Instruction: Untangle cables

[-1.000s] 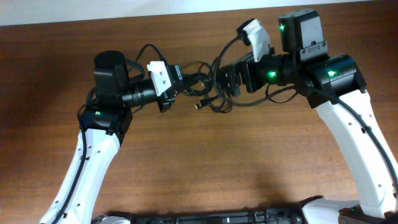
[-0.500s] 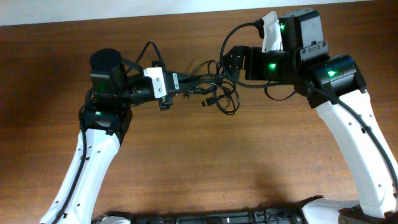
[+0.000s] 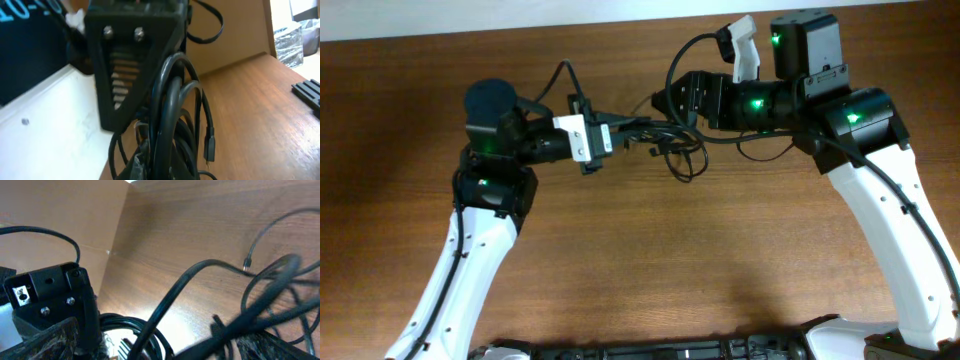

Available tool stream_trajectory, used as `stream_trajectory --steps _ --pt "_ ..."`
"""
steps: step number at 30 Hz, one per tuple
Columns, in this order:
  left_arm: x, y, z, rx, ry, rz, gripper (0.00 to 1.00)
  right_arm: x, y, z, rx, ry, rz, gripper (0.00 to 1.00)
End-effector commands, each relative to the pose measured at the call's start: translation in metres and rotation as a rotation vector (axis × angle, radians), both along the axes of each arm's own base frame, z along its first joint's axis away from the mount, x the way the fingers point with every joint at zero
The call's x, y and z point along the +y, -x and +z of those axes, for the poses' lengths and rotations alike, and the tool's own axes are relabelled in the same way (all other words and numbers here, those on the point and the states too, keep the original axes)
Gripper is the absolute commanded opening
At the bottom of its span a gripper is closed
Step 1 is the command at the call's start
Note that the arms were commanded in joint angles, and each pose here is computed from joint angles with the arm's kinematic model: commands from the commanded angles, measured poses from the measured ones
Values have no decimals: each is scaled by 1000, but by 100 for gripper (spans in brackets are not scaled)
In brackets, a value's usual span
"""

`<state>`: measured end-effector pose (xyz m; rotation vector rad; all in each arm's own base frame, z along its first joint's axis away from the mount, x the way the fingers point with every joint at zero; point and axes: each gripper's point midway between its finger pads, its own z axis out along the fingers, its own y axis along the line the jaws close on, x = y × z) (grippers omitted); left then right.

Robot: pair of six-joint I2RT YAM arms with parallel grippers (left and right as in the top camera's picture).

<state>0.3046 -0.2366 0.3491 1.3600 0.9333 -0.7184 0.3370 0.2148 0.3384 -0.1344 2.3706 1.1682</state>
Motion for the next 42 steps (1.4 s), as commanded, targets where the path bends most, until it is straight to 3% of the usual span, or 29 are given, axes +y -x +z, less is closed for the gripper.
stream_trajectory --steps 1,4,5,7,8,9,12,13,18,19,22,23,24,25,32,42 --pt "-1 -11 6 -38 -5 89 0 5 9 12 -12 -28 24 99" --pt "-3 -2 9 -49 2 35 0 5 9 12 -15 -28 23 100" --pt "-4 2 10 -56 6 7 0 5 8 12 -16 -28 23 95" --pt "-6 9 11 -64 11 -28 0 5 8 13 -20 -29 24 75" --pt "-8 10 12 -65 11 -34 0 5 8 13 -22 -30 24 56" --pt "-9 11 12 -66 11 -37 0 5 8 13 -23 -30 24 49" --pt "-14 16 13 -72 14 -56 0 5 8 13 -23 -30 24 11" --pt "-16 17 13 -73 14 -60 0 5 8 13 -23 -30 24 4" --pt "-17 10 12 -72 11 -19 0 -3 -1 7 -37 22 -32 4" --pt "-17 10 12 -72 11 -19 3 -8 -5 4 -43 48 -63 4" --pt "-17 10 12 -56 12 -19 25 -27 -18 -7 -53 144 -173 4" --pt "-17 10 12 -35 14 -19 54 -35 -22 -12 -51 187 -218 4" --pt "-17 10 12 -23 15 -18 71 -41 -24 -15 -50 213 -244 4" --pt "-17 10 11 5 16 -18 99 -50 -26 -20 -46 258 -285 4" --pt "-17 10 2 166 11 -10 99 -67 -31 -26 -51 333 -360 4" --pt "-8 -26 -1 700 144 226 99 -71 -31 -30 -151 455 -260 4"
